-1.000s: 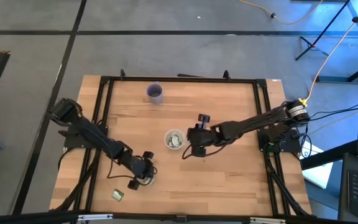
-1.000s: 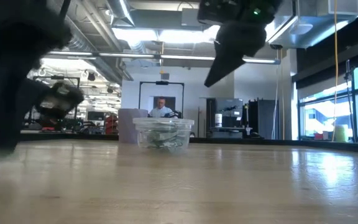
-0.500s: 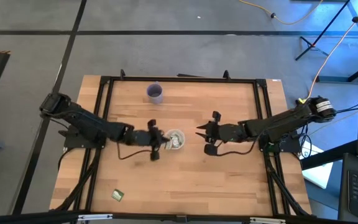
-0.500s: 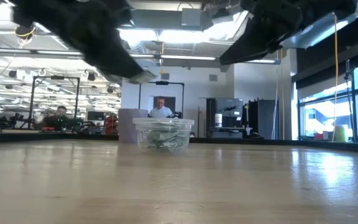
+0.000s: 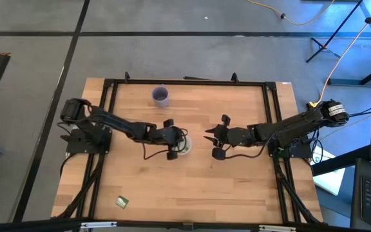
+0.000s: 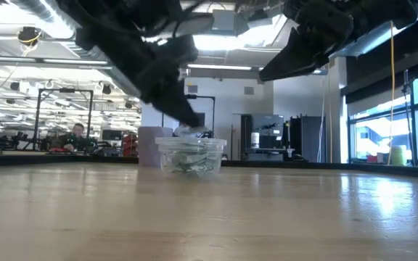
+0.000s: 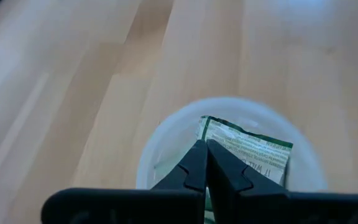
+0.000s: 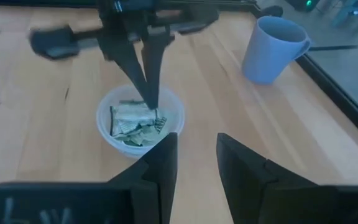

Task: Pick and place Stevia / Truvia into bins
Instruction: Put the truvia packet into the transparent container

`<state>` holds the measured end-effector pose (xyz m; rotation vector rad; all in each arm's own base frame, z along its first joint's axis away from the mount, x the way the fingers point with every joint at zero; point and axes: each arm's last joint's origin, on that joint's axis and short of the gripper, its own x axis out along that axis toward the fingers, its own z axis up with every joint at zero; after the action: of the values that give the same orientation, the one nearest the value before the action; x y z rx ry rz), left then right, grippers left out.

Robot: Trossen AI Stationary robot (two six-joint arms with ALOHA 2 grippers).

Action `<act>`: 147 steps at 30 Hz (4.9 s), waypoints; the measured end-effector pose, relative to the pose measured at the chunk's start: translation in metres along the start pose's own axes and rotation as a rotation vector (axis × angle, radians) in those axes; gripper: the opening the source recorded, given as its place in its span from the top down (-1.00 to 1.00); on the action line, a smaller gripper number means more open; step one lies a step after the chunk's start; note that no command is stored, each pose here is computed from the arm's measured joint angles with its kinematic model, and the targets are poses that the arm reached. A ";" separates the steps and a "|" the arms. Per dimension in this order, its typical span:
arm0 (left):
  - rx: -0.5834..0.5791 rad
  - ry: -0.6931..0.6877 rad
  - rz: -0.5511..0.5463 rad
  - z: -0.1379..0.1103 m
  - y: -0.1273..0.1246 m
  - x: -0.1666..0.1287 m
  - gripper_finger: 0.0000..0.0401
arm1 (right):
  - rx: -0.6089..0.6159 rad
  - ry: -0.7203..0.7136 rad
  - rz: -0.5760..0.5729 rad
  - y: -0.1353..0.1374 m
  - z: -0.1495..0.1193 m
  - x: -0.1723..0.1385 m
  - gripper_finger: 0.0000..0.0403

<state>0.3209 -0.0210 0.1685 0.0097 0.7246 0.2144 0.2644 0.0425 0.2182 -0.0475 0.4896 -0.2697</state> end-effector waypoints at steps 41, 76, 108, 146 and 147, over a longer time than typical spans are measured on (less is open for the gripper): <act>0.161 0.277 -0.441 -0.031 -0.075 -0.103 0.69 | 0.053 0.102 -0.016 -0.001 -0.011 0.000 0.43; -0.086 0.776 -0.430 -0.134 -0.188 -0.133 0.55 | 0.058 0.090 -0.017 -0.001 -0.009 0.000 0.43; 0.148 0.649 -0.273 -0.114 -0.186 -0.132 0.97 | 0.048 0.095 -0.019 -0.002 -0.010 0.000 0.43; 0.276 0.194 0.003 0.005 -0.024 0.021 0.90 | -0.006 0.116 -0.019 -0.002 -0.012 -0.001 0.43; 0.278 0.188 0.002 0.006 -0.023 0.019 0.86 | -0.007 0.116 -0.019 -0.002 -0.012 -0.001 0.43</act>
<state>0.3433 -0.0396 0.1590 0.2574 0.9370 0.1158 0.2579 0.0410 0.2082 -0.0432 0.6056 -0.2908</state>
